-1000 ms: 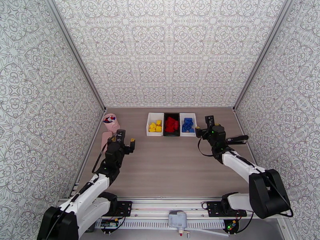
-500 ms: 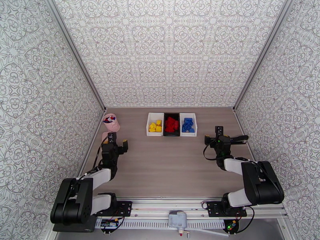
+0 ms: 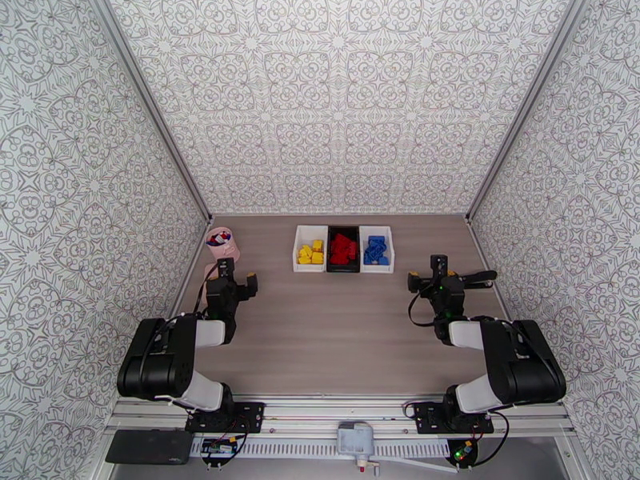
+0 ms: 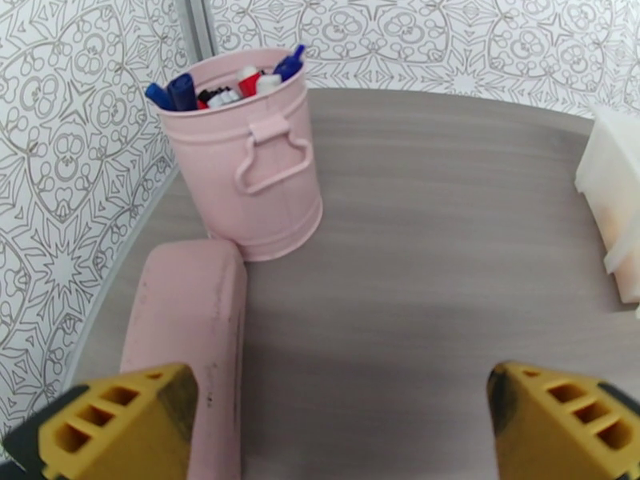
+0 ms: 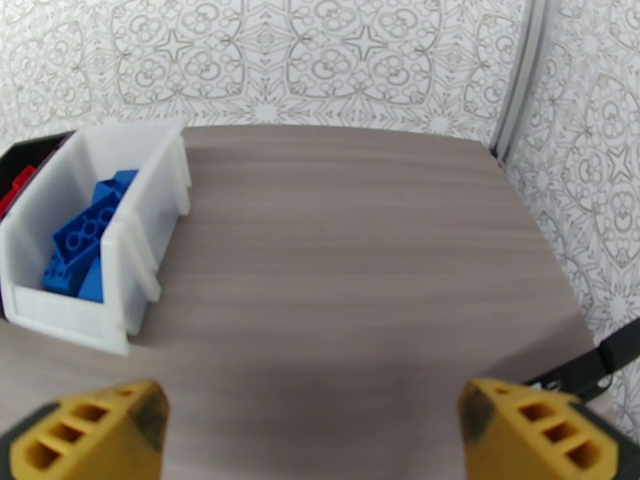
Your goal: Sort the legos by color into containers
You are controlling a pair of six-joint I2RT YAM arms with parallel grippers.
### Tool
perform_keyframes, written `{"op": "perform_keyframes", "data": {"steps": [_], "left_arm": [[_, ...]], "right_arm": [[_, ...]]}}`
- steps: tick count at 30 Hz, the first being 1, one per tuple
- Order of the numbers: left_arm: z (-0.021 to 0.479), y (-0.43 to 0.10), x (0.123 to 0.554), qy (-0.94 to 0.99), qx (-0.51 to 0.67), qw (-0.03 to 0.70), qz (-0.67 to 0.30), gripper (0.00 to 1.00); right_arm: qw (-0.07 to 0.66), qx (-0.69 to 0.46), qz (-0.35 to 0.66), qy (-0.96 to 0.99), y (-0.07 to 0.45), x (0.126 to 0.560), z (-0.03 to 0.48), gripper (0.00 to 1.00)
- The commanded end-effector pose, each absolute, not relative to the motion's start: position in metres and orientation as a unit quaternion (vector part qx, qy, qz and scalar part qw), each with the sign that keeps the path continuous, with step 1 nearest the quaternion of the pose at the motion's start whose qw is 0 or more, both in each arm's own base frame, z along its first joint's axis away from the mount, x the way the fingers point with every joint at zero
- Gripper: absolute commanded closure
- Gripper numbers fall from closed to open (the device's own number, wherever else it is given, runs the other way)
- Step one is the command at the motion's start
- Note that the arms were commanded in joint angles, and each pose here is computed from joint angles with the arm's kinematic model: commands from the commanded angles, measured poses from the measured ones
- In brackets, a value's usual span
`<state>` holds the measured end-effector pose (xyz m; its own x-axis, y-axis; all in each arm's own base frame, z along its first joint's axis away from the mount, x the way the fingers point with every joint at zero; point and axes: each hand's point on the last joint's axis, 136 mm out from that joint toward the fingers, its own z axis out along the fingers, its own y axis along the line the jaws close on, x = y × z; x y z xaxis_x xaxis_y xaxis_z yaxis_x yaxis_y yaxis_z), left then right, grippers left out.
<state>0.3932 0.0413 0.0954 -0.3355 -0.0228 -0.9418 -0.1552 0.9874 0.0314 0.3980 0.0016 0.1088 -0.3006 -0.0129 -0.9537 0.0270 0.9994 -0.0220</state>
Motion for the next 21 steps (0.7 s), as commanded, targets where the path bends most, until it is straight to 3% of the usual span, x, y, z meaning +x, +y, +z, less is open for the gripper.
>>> {"op": "perform_keyframes", "data": {"steps": [1,21], "left_arm": [[0.1077,0.0386,0.3998,0.804,-0.057,0.59,0.048,0.0],[0.107,0.0379,0.4003,0.805,-0.055,0.589,0.048,0.0]], "right_arm": [[0.596,0.007,-0.006,0.803,0.0025,0.4035,0.1134,0.0],[0.598,0.006,-0.006,0.801,0.0023,0.4032,0.1148,0.01]]}}
